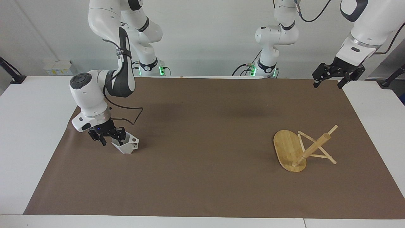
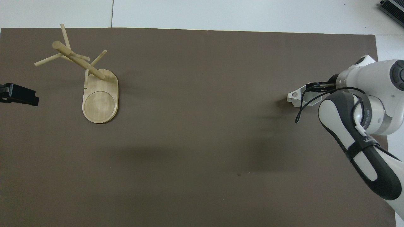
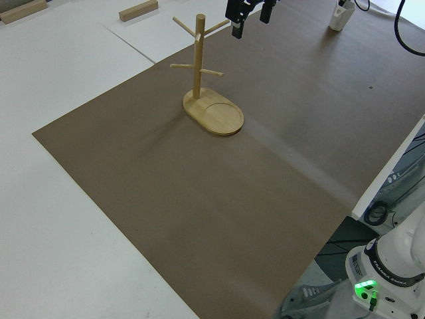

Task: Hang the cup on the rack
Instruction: 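Close the right gripper on the white cup's rim, then lift the cup with the right gripper while the left gripper reaches forward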

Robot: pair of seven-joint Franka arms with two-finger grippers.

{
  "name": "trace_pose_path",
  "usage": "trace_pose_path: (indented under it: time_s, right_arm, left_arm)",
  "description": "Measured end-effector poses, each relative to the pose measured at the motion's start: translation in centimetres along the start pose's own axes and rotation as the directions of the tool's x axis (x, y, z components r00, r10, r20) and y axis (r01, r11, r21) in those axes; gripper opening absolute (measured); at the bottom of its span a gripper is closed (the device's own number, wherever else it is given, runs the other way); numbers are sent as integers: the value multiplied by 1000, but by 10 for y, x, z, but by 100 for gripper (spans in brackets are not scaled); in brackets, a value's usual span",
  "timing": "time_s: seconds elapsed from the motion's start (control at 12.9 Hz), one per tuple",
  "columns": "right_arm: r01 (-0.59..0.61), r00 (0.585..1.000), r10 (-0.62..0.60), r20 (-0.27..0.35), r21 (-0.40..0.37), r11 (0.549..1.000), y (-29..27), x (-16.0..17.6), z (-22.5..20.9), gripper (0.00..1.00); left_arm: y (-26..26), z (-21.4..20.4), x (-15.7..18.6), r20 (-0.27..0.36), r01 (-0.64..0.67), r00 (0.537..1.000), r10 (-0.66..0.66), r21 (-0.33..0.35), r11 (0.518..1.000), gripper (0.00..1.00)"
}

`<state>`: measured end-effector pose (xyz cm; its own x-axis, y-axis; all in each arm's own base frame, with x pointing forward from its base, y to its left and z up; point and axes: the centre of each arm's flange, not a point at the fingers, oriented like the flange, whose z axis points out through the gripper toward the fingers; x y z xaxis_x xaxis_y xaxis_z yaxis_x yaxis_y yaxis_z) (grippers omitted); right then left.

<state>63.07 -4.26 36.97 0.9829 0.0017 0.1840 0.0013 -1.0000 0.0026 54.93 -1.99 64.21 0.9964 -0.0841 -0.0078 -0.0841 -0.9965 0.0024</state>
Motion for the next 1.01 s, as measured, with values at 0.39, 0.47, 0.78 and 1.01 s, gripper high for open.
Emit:
trace_pose_path:
  time_s: [0.39, 0.47, 0.78, 1.01]
  right_arm:
    - [-2, 1000, 2, 0, -1, 1000, 1, 0, 0, 49]
    - [-2, 1000, 2, 0, -1, 1000, 1, 0, 0, 48]
    - [-2, 1000, 2, 0, -1, 1000, 1, 0, 0, 21]
    - [-2, 1000, 2, -5, 3, 1000, -1, 0, -3, 11]
  left_arm:
    - [0, 0, 0, 0, 0, 1000, 0, 0, 1000, 100]
    - [0, 0, 0, 0, 0, 1000, 0, 0, 1000, 100]
    - [0, 0, 0, 0, 0, 1000, 0, 0, 1000, 100]
    - [0, 0, 0, 0, 0, 1000, 0, 0, 1000, 100]
